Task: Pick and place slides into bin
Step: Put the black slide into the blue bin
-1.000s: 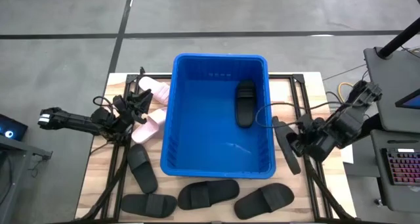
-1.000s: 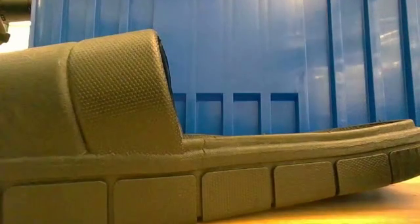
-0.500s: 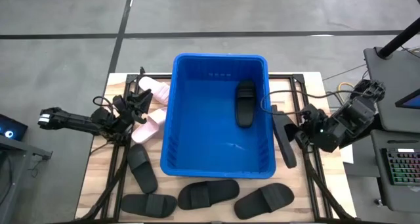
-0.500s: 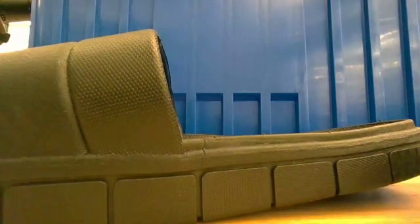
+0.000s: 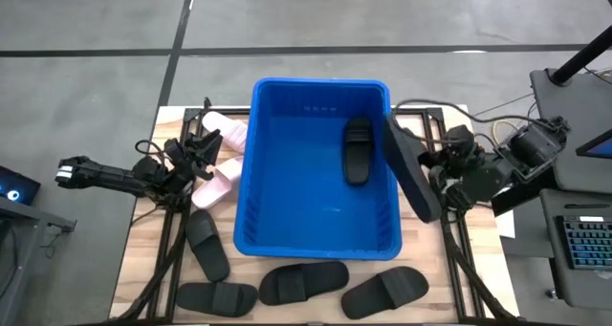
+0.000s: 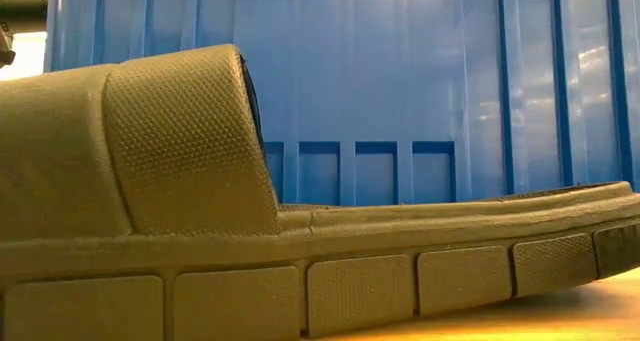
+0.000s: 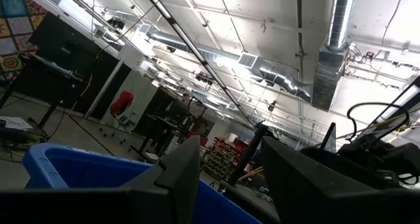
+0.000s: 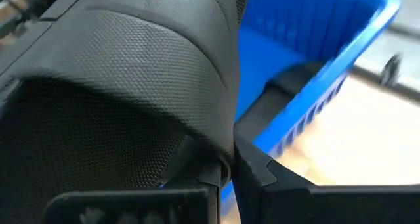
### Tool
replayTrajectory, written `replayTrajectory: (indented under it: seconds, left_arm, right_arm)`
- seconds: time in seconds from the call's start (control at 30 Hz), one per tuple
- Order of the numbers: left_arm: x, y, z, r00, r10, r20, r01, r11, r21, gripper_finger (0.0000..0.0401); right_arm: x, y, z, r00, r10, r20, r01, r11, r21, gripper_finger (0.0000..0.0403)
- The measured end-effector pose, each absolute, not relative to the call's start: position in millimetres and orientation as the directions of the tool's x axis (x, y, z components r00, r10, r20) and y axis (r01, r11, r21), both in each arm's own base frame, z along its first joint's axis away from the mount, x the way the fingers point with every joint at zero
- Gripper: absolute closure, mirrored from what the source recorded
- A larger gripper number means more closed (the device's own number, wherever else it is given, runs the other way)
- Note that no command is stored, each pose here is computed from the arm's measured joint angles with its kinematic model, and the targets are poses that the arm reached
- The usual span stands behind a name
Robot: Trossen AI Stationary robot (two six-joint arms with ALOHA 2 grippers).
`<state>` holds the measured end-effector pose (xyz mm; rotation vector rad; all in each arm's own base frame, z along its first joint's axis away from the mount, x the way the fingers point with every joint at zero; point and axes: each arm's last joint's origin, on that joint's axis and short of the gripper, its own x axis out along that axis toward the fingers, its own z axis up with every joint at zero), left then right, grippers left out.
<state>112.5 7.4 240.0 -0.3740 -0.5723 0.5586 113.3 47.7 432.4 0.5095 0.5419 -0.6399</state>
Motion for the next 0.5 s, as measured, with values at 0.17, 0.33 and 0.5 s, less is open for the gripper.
replayTrajectory:
  seconds: [0.17, 0.33, 0.5]
  left_arm:
    - [112.6, 7.3, 240.0, 0.701, 0.589, 0.402, -0.389, 0.788, -0.477, 0.0253]
    - [112.4, 7.3, 240.1, 0.700, 0.589, 0.404, -0.388, 0.788, -0.478, 0.0253]
    - [111.6, 7.5, 241.1, 0.695, 0.590, 0.411, -0.382, 0.787, -0.484, 0.0253]
  right_arm:
    - [137.8, 39.6, 438.6, 0.601, -0.512, -0.613, 0.724, 0.674, 0.148, 0.0392]
    - [165.1, 24.0, 443.0, 0.516, -0.504, -0.692, 0.719, 0.694, 0.031, 0.0392]
    - [184.2, -3.6, 447.9, 0.433, -0.537, -0.724, 0.764, 0.645, -0.021, 0.0392]
